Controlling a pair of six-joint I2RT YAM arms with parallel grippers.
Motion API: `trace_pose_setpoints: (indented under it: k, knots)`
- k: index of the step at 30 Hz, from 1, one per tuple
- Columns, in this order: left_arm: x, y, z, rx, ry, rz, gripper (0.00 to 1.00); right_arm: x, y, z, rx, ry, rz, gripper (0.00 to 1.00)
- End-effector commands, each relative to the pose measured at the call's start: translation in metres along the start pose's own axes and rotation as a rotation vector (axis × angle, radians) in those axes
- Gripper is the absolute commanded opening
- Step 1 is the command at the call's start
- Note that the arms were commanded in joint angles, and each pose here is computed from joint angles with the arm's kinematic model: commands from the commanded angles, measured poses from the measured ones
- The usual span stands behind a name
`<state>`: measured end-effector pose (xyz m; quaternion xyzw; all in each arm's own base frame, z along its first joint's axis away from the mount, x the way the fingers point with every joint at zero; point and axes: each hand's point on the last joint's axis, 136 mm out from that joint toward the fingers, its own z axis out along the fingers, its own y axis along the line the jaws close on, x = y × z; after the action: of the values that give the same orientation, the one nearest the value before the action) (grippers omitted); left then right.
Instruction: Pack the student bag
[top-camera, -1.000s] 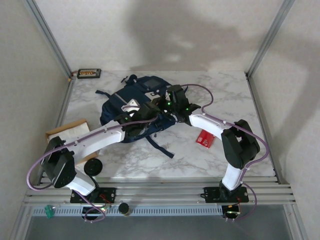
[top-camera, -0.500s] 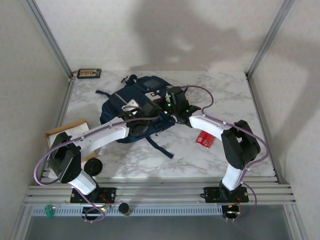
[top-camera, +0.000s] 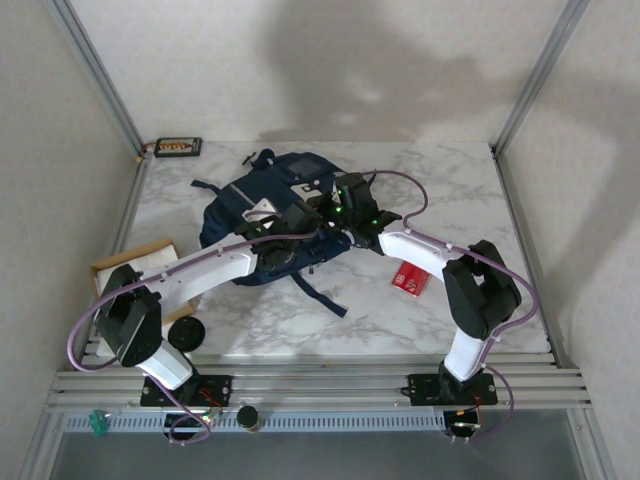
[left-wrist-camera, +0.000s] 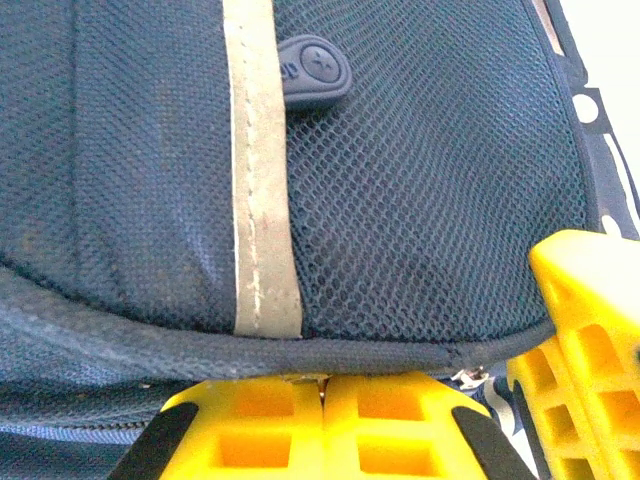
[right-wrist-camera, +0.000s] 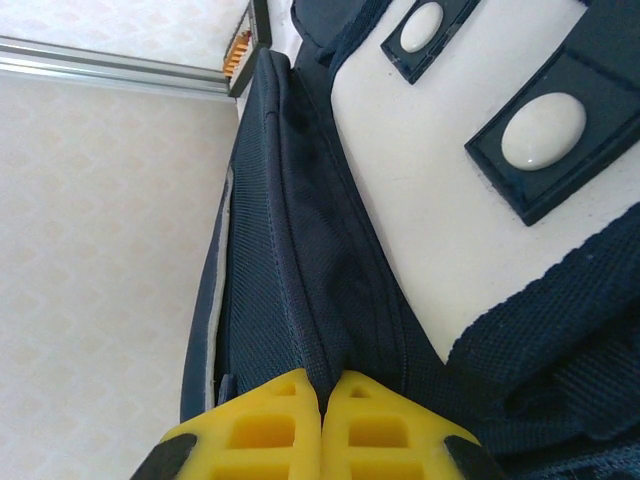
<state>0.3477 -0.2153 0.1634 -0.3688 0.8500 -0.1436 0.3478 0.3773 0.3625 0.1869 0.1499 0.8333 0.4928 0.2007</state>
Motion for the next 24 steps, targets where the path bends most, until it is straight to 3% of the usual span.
trace_pose_setpoints:
  k: [1, 11, 17, 22, 24]
  knots:
    - [-0.015, 0.012, -0.010, -0.015, -0.025, 0.014, 0.00, -0.001, 0.052, -0.023, -0.147, -0.029, -0.082, 0.00]
    - [0.003, 0.039, -0.037, 0.035, 0.132, 0.165, 0.00, -0.029, 0.031, -0.042, -0.107, -0.050, -0.105, 0.00]
    - [-0.015, 0.065, -0.031, -0.046, 0.106, 0.316, 0.00, -0.050, 0.003, -0.057, -0.013, -0.062, -0.160, 0.00]
    - [0.003, 0.039, -0.031, 0.108, 0.190, 0.402, 0.00, -0.072, -0.017, -0.060, 0.076, -0.091, -0.179, 0.00]
    - [0.013, 0.025, -0.029, 0.176, 0.220, 0.420, 0.00, -0.065, -0.009, -0.057, 0.065, -0.089, -0.194, 0.00]
